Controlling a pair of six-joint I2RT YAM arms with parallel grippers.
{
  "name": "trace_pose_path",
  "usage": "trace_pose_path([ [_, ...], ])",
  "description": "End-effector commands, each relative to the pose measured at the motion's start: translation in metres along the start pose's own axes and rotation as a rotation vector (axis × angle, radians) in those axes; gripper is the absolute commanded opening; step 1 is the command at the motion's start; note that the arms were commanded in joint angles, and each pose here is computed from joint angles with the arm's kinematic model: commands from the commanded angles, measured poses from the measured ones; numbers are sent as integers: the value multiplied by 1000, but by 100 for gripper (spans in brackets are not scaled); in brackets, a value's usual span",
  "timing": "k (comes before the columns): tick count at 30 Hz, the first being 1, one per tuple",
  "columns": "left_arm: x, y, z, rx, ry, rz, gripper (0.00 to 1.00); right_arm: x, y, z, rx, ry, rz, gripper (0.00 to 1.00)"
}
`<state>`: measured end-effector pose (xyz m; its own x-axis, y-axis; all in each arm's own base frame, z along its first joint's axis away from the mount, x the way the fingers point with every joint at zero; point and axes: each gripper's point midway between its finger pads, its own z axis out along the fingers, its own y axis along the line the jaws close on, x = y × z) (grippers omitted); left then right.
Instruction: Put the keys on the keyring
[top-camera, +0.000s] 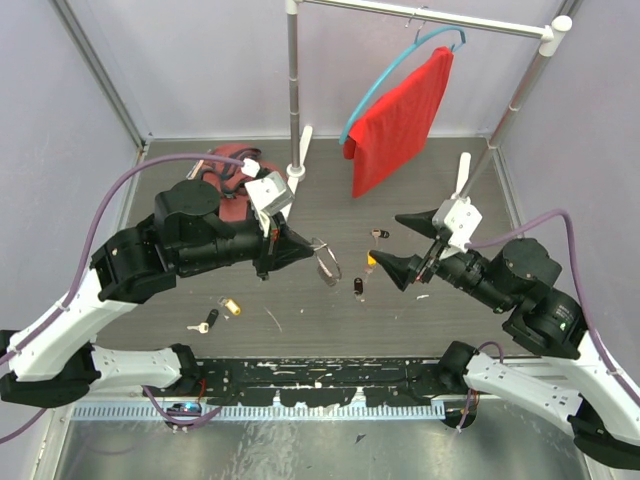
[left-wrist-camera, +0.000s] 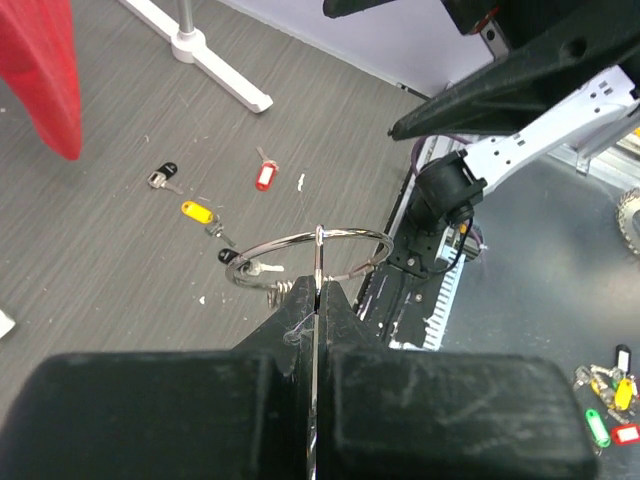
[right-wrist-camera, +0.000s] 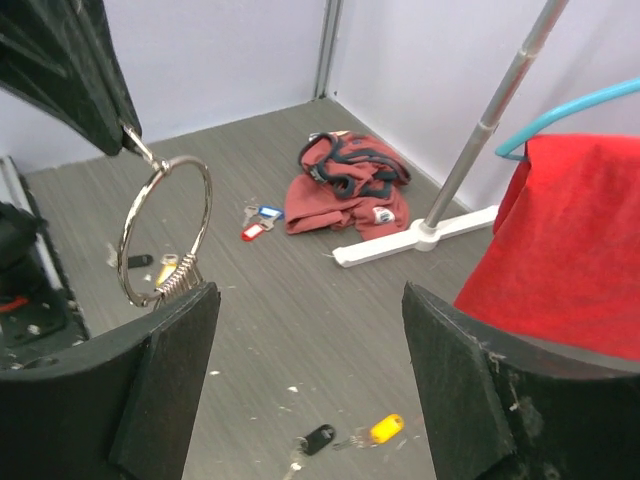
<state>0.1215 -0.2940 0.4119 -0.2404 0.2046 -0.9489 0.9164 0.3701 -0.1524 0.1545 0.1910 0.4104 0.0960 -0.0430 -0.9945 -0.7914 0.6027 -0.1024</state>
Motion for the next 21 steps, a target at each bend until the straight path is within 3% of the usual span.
trace_pose_path([
  [1,-15,-1,-1,-14,-68,-68,0,-22,-2,2,-24,-135,-225,79],
  [5,-16,4,-2,-52,-66,-101,0,-35,-5,-1,-22,-147,-301,80],
  [12,-12,13,-3,-126,-28,-176,0,-17,10,5,-132,-27,-301,80],
  [14,-11,14,-2,-133,-23,-186,0,-2,18,7,-170,-16,-283,89],
  [17,-1,16,-2,-150,16,-200,0,9,36,3,-254,-51,-262,92],
  [21,5,16,-1,-149,32,-210,0,8,35,8,-225,-93,-182,96],
])
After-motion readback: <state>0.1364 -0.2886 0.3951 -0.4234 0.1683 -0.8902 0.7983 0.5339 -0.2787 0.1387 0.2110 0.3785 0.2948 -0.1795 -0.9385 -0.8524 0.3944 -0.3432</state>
